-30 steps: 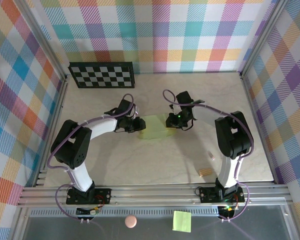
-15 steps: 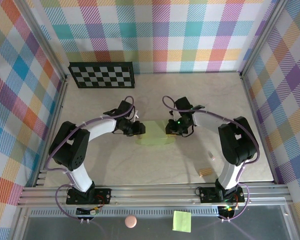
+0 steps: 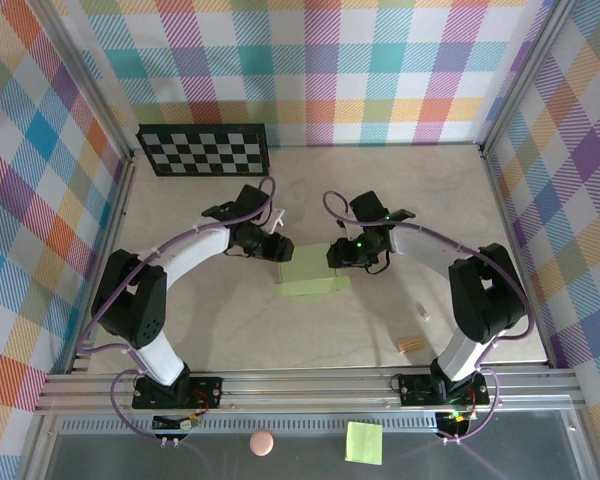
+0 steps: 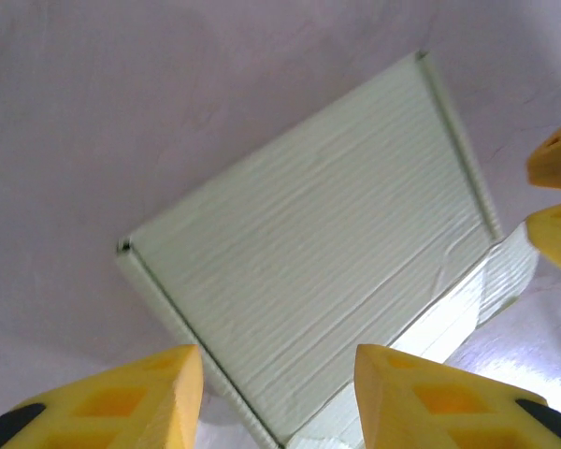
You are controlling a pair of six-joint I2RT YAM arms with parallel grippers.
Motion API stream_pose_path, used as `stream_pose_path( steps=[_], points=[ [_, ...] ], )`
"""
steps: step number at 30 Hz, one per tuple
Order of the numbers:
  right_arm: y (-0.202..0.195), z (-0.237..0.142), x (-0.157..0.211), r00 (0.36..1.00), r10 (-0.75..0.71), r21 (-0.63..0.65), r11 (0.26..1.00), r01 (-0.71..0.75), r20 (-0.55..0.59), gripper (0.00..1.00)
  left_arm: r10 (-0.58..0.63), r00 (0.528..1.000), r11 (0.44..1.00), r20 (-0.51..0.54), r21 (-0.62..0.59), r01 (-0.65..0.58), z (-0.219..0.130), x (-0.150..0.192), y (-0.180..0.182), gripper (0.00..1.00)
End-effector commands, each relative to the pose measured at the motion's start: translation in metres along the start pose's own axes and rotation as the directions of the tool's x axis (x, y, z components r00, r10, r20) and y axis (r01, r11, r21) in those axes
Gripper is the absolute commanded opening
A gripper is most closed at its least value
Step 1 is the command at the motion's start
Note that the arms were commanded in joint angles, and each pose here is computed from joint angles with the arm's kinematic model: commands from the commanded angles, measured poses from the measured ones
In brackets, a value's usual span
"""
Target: Fold the paper box
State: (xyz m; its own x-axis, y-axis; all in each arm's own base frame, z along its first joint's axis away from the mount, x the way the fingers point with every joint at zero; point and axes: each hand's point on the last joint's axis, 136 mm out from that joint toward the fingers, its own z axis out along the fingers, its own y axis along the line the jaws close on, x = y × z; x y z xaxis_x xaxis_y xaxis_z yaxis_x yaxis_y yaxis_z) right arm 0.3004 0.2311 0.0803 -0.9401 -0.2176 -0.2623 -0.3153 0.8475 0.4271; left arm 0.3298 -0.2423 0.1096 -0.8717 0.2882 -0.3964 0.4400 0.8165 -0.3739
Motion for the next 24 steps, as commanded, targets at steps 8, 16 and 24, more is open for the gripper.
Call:
stream_pose_path(
  steps=[8,16,24],
  points=[
    [-0.006,-0.045,-0.029,0.991,-0.086,0.066,0.995,0.08,0.104,0.48,0.28,0.952,0.959,-0.123,0.072,-0.273,0.025,-0.024,-0.005,0.45],
    [0.0,-0.049,-0.033,0.991,-0.061,0.035,0.998,0.057,0.117,0.48,0.33,0.926,0.942,-0.184,0.132,-0.309,0.053,-0.036,-0.004,0.41],
    [0.001,-0.049,-0.034,0.991,-0.057,0.03,0.998,0.054,0.12,0.48,0.344,0.916,0.938,-0.207,0.113,-0.326,0.066,-0.04,0.005,0.31]
  ],
)
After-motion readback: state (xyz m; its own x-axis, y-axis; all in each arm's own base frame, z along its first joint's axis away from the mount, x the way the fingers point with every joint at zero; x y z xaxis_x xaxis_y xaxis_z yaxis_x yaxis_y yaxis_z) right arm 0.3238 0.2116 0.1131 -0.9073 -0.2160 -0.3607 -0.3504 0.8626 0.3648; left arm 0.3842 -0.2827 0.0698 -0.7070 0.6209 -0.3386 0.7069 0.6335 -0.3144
